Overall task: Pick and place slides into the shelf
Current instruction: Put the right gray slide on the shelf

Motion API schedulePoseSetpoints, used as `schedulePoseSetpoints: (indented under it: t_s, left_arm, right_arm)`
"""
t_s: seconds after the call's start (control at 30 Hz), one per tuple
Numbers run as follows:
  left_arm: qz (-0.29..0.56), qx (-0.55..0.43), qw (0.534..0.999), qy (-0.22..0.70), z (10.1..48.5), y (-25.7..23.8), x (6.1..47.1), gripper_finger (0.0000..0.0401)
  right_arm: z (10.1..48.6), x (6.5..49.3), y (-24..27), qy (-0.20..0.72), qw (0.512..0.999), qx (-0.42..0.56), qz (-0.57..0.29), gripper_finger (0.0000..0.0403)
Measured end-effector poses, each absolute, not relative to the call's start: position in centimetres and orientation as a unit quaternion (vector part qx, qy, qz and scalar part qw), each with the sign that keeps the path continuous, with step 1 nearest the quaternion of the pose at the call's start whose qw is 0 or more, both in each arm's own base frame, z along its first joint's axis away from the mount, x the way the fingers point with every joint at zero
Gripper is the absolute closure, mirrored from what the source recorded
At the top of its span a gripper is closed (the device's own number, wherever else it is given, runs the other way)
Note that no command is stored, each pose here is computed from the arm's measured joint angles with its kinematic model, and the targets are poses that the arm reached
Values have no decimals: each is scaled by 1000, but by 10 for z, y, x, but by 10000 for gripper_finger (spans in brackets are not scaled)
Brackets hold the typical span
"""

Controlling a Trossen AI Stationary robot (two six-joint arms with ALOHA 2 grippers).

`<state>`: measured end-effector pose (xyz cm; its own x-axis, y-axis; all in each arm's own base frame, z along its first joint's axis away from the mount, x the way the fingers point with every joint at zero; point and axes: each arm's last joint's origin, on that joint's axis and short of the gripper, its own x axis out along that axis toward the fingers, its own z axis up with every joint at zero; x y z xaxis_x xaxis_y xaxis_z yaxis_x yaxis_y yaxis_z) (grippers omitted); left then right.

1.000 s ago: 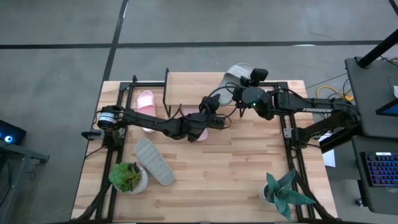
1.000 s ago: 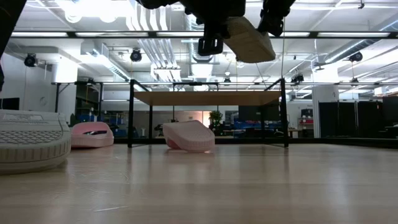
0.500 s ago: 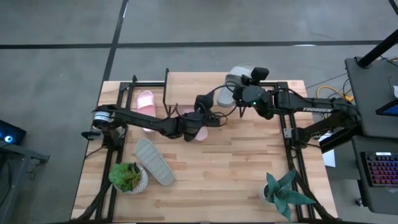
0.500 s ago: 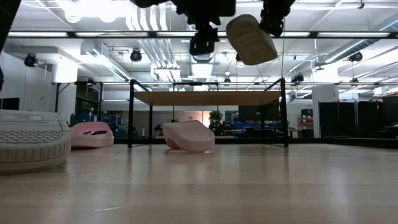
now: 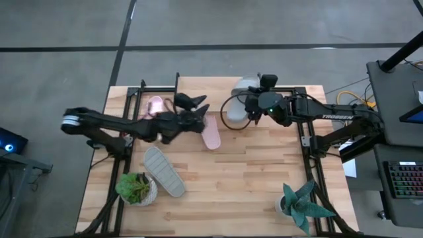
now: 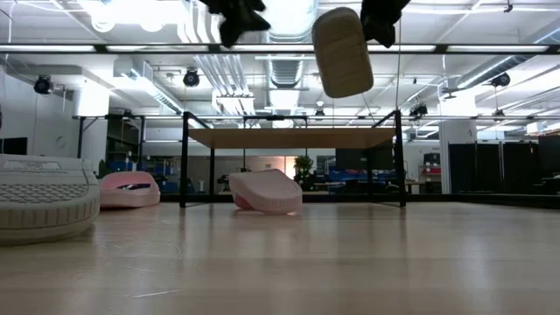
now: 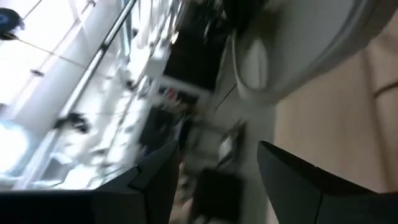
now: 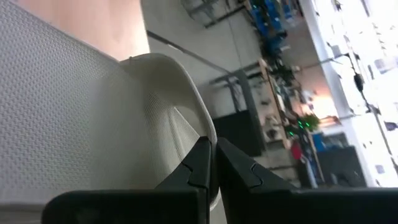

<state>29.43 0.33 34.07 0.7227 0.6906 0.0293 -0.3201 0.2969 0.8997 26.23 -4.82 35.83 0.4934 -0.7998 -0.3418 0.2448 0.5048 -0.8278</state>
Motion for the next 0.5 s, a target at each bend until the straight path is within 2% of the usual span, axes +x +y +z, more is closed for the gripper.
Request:
schedulePoseSetpoints:
  t_s: [0.2,0.5]
  left_arm:
    - [202,402,882,137,350,2,264,202]
    - [147,396,896,140,342,-9,267,202]
  right_arm:
    - [363,267,-45,345,806,-378,-296,395]
    - [370,288,-43,290,798,-439,-293,395]
